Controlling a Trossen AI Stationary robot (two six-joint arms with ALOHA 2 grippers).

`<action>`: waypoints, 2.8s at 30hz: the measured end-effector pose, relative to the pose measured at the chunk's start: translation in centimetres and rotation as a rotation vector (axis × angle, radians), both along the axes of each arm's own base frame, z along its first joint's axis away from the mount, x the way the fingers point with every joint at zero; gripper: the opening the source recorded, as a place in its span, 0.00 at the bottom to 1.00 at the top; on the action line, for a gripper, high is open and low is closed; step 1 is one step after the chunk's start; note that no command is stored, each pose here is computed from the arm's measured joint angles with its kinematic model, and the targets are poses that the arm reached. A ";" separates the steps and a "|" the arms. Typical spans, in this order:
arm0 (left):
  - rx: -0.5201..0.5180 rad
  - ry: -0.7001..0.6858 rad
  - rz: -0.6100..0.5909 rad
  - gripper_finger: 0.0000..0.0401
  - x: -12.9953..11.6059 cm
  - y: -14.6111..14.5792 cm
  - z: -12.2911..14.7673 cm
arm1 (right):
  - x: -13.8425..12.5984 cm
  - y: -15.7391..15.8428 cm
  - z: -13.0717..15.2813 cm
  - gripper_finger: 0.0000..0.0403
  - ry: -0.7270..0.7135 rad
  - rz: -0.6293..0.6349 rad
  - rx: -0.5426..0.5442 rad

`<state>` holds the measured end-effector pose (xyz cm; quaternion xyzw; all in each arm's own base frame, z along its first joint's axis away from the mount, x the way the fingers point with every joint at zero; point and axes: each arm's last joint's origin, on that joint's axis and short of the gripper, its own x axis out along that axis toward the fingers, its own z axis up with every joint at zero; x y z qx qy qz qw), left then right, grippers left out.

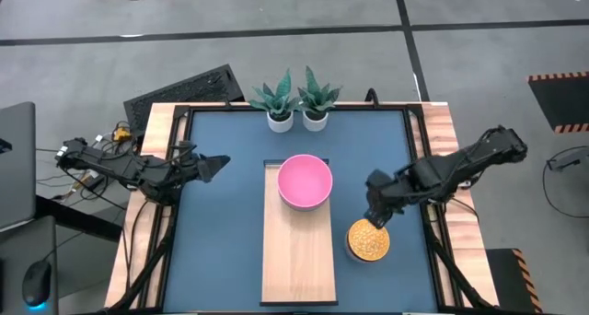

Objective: Place and stack bowls onto a shelf
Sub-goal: Put the yellow patterned bowl on the shelf

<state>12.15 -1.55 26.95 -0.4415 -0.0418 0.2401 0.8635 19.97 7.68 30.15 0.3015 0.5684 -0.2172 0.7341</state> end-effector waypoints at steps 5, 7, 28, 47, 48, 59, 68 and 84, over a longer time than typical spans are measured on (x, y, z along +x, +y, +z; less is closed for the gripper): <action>-0.010 0.047 -0.047 0.41 0.0 -0.1 -0.5 | 0.6 1.4 -1.1 0.48 -0.019 0.040 0.010; -0.011 0.066 -0.065 0.41 -0.1 -0.1 -0.7 | 0.7 1.8 -1.4 0.47 -0.004 0.039 0.008; -0.041 0.072 -0.078 0.41 -0.1 -0.2 -0.8 | 1.8 4.6 -4.7 0.09 0.161 0.252 -0.092; -0.059 0.075 -0.099 0.41 -0.1 -0.2 -0.9 | 0.0 2.2 -1.6 0.08 0.063 -0.003 0.054; -0.060 0.076 -0.103 0.41 -0.1 -0.3 -0.9 | -0.2 2.0 -1.2 0.08 0.048 -0.031 0.068; -0.083 0.077 -0.153 0.41 0.0 -0.4 -0.9 | 1.6 2.6 5.7 0.08 -0.130 -0.124 0.190; -0.099 0.078 -0.187 0.41 0.0 -0.5 -1.0 | 7.4 5.0 8.9 0.08 -0.106 0.022 0.114; -0.118 0.086 -0.261 0.41 0.0 -0.7 -1.0 | 14.9 8.6 8.3 0.08 -0.129 0.207 0.058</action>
